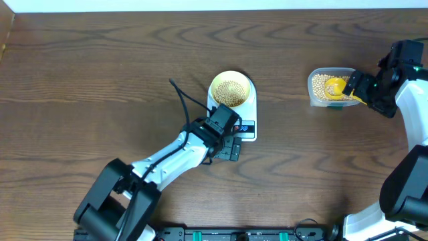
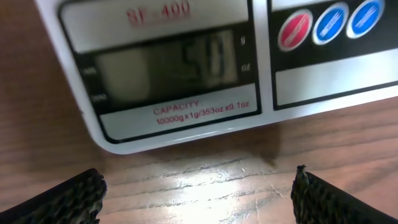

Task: Scoop item into bowl and weigh 50g on scale

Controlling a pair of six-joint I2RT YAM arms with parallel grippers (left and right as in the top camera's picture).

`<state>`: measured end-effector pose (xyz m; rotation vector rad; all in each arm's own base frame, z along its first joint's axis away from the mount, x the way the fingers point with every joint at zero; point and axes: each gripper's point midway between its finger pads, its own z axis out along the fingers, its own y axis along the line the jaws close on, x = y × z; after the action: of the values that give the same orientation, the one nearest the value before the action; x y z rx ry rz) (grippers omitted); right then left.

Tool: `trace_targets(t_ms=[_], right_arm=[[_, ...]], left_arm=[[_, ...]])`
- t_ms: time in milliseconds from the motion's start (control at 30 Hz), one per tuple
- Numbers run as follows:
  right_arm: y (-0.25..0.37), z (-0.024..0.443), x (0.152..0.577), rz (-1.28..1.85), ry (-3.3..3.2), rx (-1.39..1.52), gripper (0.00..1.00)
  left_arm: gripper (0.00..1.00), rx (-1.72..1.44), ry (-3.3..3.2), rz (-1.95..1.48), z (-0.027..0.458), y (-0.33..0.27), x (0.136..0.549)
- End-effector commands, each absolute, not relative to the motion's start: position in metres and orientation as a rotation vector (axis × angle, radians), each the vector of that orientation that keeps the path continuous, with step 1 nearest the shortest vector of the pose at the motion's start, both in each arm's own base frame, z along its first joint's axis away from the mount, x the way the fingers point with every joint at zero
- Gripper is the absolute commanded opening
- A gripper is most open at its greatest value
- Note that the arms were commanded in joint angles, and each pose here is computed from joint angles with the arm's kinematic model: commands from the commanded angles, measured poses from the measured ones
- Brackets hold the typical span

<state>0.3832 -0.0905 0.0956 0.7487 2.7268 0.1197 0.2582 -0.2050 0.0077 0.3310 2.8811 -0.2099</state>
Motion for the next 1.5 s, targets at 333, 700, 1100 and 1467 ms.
trace_targets(t_ms=[333, 700, 1100, 1467], right_arm=[[-0.09, 0.099, 0.384, 0.122, 2.72, 0.737, 0.99], [-0.09, 0.099, 0.384, 0.122, 2.72, 0.737, 0.99], [-0.09, 0.099, 0.384, 0.122, 2.72, 0.737, 0.99], [-0.09, 0.099, 0.384, 0.122, 2.72, 0.737, 0.99]], left_arm=[[0.98, 0.294, 2.936, -0.18, -0.009, -0.211, 0.241], [0.98, 0.198, 2.98, -0.156, -0.019, -0.203, 0.229], [0.98, 0.187, 2.968, -0.172, -0.019, -0.205, 0.232], [0.98, 0.187, 2.967, -0.172, -0.019, -0.206, 0.232]])
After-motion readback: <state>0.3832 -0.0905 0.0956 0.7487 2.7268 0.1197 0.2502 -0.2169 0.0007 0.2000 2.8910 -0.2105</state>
